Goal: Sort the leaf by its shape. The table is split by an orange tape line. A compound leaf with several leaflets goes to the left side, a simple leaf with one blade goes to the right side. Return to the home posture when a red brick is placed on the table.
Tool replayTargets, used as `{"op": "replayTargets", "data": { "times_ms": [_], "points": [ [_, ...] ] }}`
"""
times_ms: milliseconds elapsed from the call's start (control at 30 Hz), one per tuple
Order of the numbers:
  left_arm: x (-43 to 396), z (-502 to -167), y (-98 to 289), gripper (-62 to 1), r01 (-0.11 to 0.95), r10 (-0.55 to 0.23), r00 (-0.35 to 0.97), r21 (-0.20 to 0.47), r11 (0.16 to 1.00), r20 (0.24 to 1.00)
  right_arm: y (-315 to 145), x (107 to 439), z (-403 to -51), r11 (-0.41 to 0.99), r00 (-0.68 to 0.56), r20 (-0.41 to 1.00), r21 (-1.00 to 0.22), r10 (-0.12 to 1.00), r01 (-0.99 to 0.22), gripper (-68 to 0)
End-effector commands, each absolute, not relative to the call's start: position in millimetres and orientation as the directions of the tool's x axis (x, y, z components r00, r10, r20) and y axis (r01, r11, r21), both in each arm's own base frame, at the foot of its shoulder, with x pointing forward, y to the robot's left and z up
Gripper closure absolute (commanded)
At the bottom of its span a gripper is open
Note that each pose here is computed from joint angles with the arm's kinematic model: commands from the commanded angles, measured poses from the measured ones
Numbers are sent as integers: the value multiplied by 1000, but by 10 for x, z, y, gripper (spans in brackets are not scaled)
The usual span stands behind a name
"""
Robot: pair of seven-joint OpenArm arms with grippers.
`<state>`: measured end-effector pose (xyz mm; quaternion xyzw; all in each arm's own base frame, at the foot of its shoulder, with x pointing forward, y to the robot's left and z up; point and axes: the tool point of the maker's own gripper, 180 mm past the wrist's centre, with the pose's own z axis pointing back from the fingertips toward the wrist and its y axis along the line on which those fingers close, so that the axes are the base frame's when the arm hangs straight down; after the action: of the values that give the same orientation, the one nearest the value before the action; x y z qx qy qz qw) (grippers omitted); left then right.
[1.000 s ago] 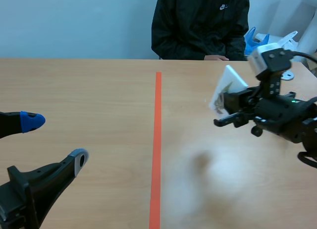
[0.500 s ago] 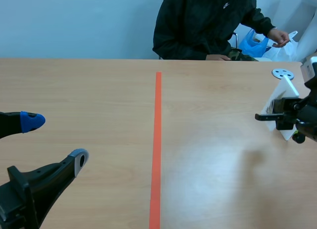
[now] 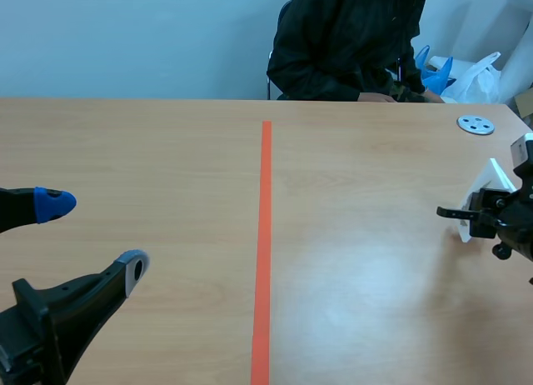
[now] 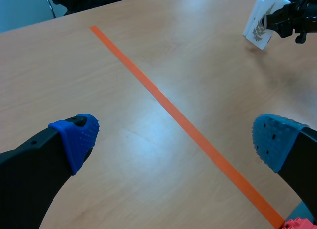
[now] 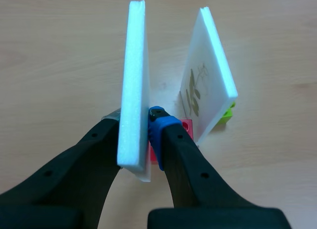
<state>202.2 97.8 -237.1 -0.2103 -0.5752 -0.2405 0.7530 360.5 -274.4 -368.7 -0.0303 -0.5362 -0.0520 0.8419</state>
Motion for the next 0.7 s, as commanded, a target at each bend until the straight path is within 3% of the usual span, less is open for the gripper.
{"op": "replayTargets", "data": {
  "times_ms": [0,133,400,667],
  "points": [
    [2045,-2300,970,-623,601,-98,199,-43,798,975,-2801,3716,-3473,993,364,931,-21,-21,112,-27],
    [2045,-2300,970,-623,601,-98,199,-43,798,975,-2882,3696,-3470,988,360,933,-55,-2,147,-131],
    [2049,-2295,967,-623,585,-75,201,-59,809,977,-2881,3698,-3462,988,356,934,-54,-2,147,-263],
    [2046,-2295,962,-623,587,-74,202,-60,808,977,-2910,3753,-3281,987,313,950,-38,-12,153,-310]
  ]
}}
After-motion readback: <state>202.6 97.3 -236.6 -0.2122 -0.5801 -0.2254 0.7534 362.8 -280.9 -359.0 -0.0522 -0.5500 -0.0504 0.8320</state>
